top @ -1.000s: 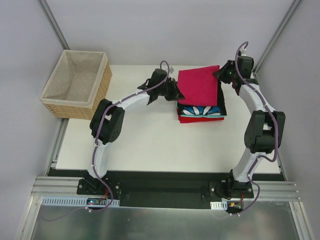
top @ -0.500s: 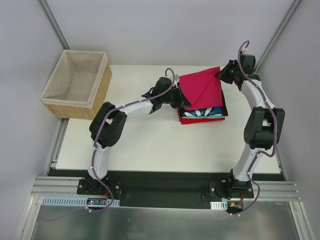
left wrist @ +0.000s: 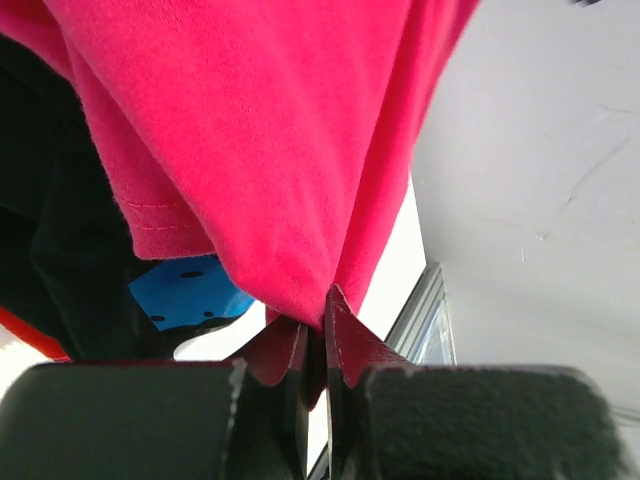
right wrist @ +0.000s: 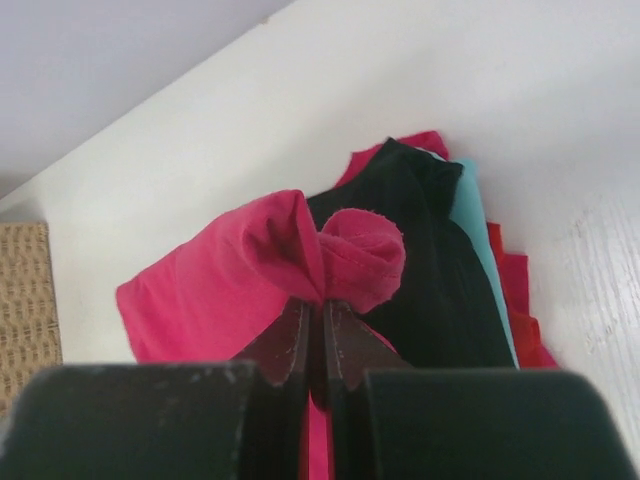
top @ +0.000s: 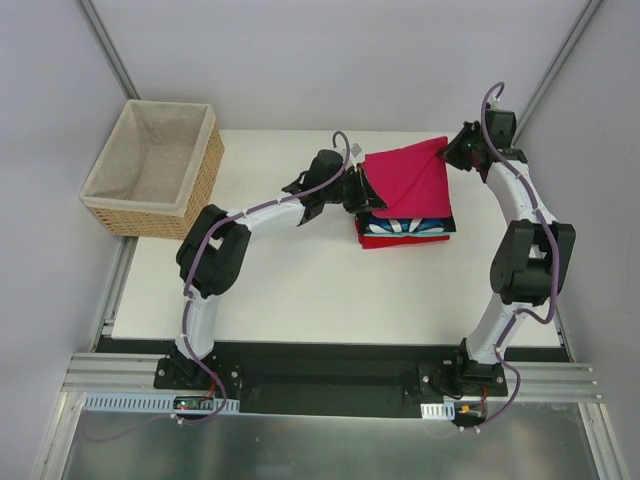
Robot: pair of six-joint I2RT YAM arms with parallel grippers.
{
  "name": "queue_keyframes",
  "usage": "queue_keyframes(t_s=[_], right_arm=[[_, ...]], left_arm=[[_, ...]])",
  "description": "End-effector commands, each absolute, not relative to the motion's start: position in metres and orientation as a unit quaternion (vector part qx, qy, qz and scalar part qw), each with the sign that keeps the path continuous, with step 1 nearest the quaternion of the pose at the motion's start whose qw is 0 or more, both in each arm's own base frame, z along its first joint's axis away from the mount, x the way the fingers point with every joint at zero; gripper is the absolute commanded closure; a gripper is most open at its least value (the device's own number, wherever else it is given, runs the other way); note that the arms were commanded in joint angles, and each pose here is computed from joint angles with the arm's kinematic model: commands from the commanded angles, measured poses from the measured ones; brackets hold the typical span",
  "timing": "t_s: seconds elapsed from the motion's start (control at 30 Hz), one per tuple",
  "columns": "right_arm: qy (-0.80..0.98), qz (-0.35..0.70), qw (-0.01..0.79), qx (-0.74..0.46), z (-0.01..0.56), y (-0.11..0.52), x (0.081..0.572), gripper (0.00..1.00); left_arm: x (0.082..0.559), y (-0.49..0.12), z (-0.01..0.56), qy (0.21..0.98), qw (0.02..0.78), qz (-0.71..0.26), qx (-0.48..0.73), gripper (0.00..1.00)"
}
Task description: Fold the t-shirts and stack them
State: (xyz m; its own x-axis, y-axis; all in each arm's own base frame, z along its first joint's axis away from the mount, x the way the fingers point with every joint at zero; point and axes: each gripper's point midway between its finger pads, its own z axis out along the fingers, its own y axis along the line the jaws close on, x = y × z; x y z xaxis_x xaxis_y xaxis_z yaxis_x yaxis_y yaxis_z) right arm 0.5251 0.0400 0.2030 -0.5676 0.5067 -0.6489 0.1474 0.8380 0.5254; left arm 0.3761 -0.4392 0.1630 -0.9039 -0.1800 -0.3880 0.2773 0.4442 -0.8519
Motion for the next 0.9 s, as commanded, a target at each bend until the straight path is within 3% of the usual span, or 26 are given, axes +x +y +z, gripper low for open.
queue_keyframes(t_s=[0.0, 0.03, 0.07, 0.13, 0.17, 0.2, 0.23, 0.27, 0.3, 0.33, 0.37, 0.6, 0.87], right_arm=[[0.848, 0.182, 0.452, 0.21, 0.204, 0.019, 0.525, 0.99], [0.852, 0.177, 0.443, 0.215, 0.192, 0.017, 0.521, 0.97], [0.855, 0.173, 0.438, 0.218, 0.183, 0.016, 0.521, 0.79], [0.857, 0.172, 0.434, 0.217, 0.175, 0.017, 0.522, 0.54], [0.858, 0.168, 0.434, 0.219, 0.172, 0.016, 0.524, 0.25], [0.857, 0.166, 0.436, 0.218, 0.173, 0.014, 0.525, 0.12], [0.855, 0.164, 0.442, 0.217, 0.175, 0.013, 0.526, 0.04], [0.851, 0.158, 0.45, 0.217, 0.182, 0.011, 0.528, 0.03], [0.847, 0.155, 0.462, 0.211, 0.193, 0.01, 0.528, 0.03], [0.844, 0.152, 0.471, 0.208, 0.202, 0.009, 0.528, 0.03], [0.837, 0.149, 0.485, 0.205, 0.217, 0.007, 0.529, 0.03], [0.796, 0.172, 0.558, 0.161, 0.318, 0.024, 0.512, 0.03], [0.79, 0.233, 0.552, 0.128, 0.34, 0.075, 0.49, 0.04]], left_arm=[[0.362, -0.446, 0.205, 0.796, 0.225, -0.558, 0.064, 1.0], [0.362, -0.446, 0.205, 0.796, 0.225, -0.558, 0.064, 1.0], [0.362, -0.446, 0.202, 0.797, 0.224, -0.557, 0.065, 1.0], [0.361, -0.447, 0.197, 0.801, 0.218, -0.554, 0.063, 1.0], [0.361, -0.446, 0.194, 0.802, 0.216, -0.553, 0.061, 1.0], [0.361, -0.447, 0.191, 0.804, 0.213, -0.552, 0.06, 0.98], [0.362, -0.446, 0.188, 0.807, 0.212, -0.549, 0.057, 0.85], [0.363, -0.446, 0.186, 0.809, 0.214, -0.544, 0.056, 0.69], [0.362, -0.444, 0.184, 0.814, 0.214, -0.538, 0.054, 0.26], [0.364, -0.441, 0.183, 0.816, 0.22, -0.531, 0.058, 0.09], [0.367, -0.439, 0.181, 0.82, 0.227, -0.523, 0.057, 0.01], [0.373, -0.418, 0.203, 0.817, 0.258, -0.511, 0.062, 0.01], [0.385, -0.403, 0.232, 0.808, 0.295, -0.507, 0.061, 0.01]])
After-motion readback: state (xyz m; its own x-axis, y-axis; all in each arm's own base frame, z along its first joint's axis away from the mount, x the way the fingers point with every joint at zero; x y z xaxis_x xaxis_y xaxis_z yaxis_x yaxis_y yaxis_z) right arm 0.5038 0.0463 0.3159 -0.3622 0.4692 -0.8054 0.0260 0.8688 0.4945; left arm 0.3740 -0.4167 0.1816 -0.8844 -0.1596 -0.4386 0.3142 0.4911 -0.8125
